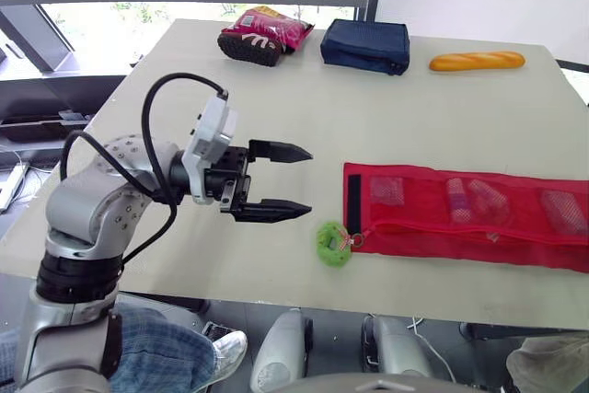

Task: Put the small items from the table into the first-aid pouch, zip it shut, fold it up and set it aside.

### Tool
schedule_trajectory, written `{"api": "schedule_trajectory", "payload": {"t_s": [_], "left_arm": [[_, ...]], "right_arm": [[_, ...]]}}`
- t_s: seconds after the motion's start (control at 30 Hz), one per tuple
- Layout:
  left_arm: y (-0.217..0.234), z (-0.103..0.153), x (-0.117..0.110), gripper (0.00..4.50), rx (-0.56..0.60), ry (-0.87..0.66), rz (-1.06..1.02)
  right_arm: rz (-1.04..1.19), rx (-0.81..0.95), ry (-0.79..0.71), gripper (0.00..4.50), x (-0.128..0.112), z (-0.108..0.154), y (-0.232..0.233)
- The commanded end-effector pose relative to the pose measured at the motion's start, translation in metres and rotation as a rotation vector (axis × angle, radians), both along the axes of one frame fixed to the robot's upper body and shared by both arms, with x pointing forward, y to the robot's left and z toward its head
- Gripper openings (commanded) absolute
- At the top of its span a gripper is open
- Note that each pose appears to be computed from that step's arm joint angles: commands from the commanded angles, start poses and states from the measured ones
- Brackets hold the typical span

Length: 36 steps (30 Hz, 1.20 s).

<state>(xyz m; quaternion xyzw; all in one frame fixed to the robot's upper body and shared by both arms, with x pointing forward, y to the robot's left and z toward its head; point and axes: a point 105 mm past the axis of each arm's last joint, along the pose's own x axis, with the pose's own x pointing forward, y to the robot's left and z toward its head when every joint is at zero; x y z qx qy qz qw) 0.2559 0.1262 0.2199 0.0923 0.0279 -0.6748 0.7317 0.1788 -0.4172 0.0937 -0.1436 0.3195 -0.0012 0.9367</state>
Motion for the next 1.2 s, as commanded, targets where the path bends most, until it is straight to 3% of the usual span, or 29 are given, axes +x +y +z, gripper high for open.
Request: {"api": "schedule_trajectory", "payload": {"t_s": [0.03,0.07,0.37,0.5,0.67,0.83,1.2], "left_arm": [[0.006,-0.001,0.009,4.5,-0.028,-0.031,0.07],[0.007,-0.005,0.013,4.5,-0.035,-0.019,0.095],[0.011,-0.042,0.063,4.5,-0.042,0.078,0.383],[0.001,-0.054,0.078,4.5,-0.051,0.133,0.497],[-0.018,-0.064,0.073,4.5,-0.099,0.309,0.509],[-0.035,-0.089,0.06,4.5,0.002,0.46,0.492],[-0.065,-0.126,0.054,4.5,0.146,0.556,0.464]], "right_arm": [[0.204,-0.042,-0.19,3.88,0.004,0.049,0.028],[0.277,-0.03,-0.238,4.45,0.002,0.059,0.043],[0.679,0.153,-0.362,4.45,-0.006,0.099,0.147],[0.808,0.271,-0.33,4.45,-0.009,0.109,0.184],[0.924,0.315,-0.391,4.45,-0.007,0.127,0.223],[0.961,0.334,-0.458,4.45,-0.004,0.14,0.244],[0.908,0.264,-0.5,4.45,-0.003,0.137,0.242]]}}
